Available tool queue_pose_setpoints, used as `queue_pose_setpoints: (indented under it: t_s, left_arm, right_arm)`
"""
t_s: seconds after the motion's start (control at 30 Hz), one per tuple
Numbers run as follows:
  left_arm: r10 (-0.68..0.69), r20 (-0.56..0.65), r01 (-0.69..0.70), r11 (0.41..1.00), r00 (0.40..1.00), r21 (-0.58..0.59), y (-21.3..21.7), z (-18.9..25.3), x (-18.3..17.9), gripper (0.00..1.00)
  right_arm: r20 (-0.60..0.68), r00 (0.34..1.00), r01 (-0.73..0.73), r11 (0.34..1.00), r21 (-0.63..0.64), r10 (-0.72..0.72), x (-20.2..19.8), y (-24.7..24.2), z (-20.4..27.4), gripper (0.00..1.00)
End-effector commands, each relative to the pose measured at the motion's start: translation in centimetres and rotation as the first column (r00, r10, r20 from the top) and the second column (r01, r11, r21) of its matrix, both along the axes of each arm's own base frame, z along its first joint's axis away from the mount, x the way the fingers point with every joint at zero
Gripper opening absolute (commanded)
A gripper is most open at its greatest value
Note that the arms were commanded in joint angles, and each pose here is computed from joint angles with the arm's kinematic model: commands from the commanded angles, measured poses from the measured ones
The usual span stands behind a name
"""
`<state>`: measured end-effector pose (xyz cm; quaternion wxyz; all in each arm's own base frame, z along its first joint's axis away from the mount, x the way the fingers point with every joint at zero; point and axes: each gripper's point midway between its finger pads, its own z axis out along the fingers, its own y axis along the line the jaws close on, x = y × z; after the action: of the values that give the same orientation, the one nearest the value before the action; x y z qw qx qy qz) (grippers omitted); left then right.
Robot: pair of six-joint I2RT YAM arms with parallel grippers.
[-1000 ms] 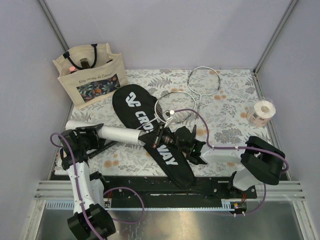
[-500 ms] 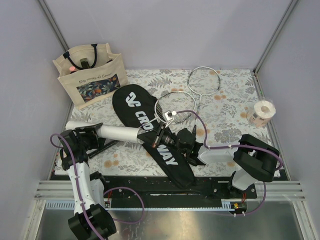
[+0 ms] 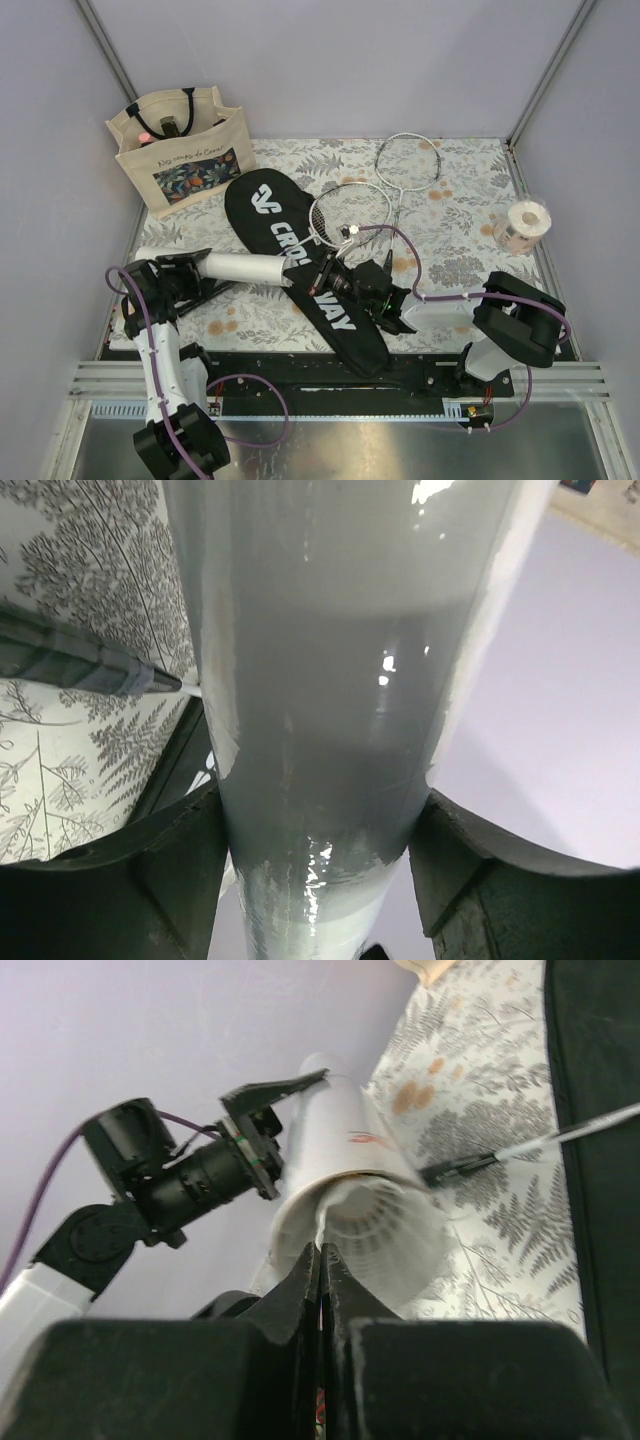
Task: Pack up the badminton gear
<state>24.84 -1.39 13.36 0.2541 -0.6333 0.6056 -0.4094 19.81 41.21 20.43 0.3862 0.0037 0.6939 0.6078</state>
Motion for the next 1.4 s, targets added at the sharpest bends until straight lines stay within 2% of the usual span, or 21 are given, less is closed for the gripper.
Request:
queue_pose_setpoints:
  t_s: [0.0, 0.23, 0.43, 0.77, 0.87, 1.0, 1.13, 1.23, 1.37]
  left_arm:
    - [-0.097, 0.078, 0.103, 0.991, 0.992, -0.083, -2.2, 2.3, -0.1, 0.51]
    - [-0.093, 0.093, 0.100, 0.992, 0.991, -0.071, -2.1, 3.0, 0.0, 0.51]
    - [-0.088, 0.095, 0.095, 0.994, 0.992, -0.063, -2.1, 3.1, -0.1, 0.51]
    - [-0.094, 0.098, 0.100, 0.993, 0.991, -0.059, -2.1, 3.4, -0.1, 0.51]
    - [-0.095, 0.093, 0.101, 0.993, 0.991, -0.060, -2.1, 3.3, 0.0, 0.51]
    - [-0.091, 0.092, 0.096, 0.994, 0.992, -0.056, -1.9, 3.3, 0.0, 0.51]
    - [-0.093, 0.093, 0.099, 0.993, 0.991, -0.060, -2.0, 3.6, 0.1, 0.51]
    - [-0.096, 0.091, 0.101, 0.994, 0.991, -0.052, -1.9, 3.7, 0.1, 0.51]
    - [-0.087, 0.081, 0.090, 0.995, 0.993, -0.041, -1.6, 3.5, 0.2, 0.51]
  right_arm:
    - [-0.026, 0.998, 0.051, 0.997, -0.064, -0.052, 0.3, -0.8, -1.7, 0.00]
    - [-0.014, 0.999, 0.036, 0.997, -0.066, -0.037, 0.1, -0.6, -1.6, 0.00]
    - [0.059, 0.997, -0.054, 0.998, 0.022, 0.053, -0.5, 1.5, 1.4, 0.00]
    - [0.059, 0.993, -0.106, 0.994, 0.016, 0.105, -0.7, 3.2, 1.8, 0.02]
    - [0.055, 0.993, -0.105, 0.994, 0.019, 0.104, -0.8, 2.9, 2.0, 0.09]
    - [0.049, 0.994, -0.097, 0.995, 0.005, 0.097, -1.2, 1.9, 2.8, 0.30]
    - [-0.017, 0.996, -0.093, 0.992, -0.080, 0.092, -1.9, 0.3, 1.4, 0.50]
    - [-0.036, 0.994, -0.102, 0.989, -0.103, 0.099, -2.8, -1.3, 1.1, 0.55]
    - [-0.074, 0.997, -0.040, 0.988, -0.146, 0.030, -2.8, -4.5, 1.1, 0.56]
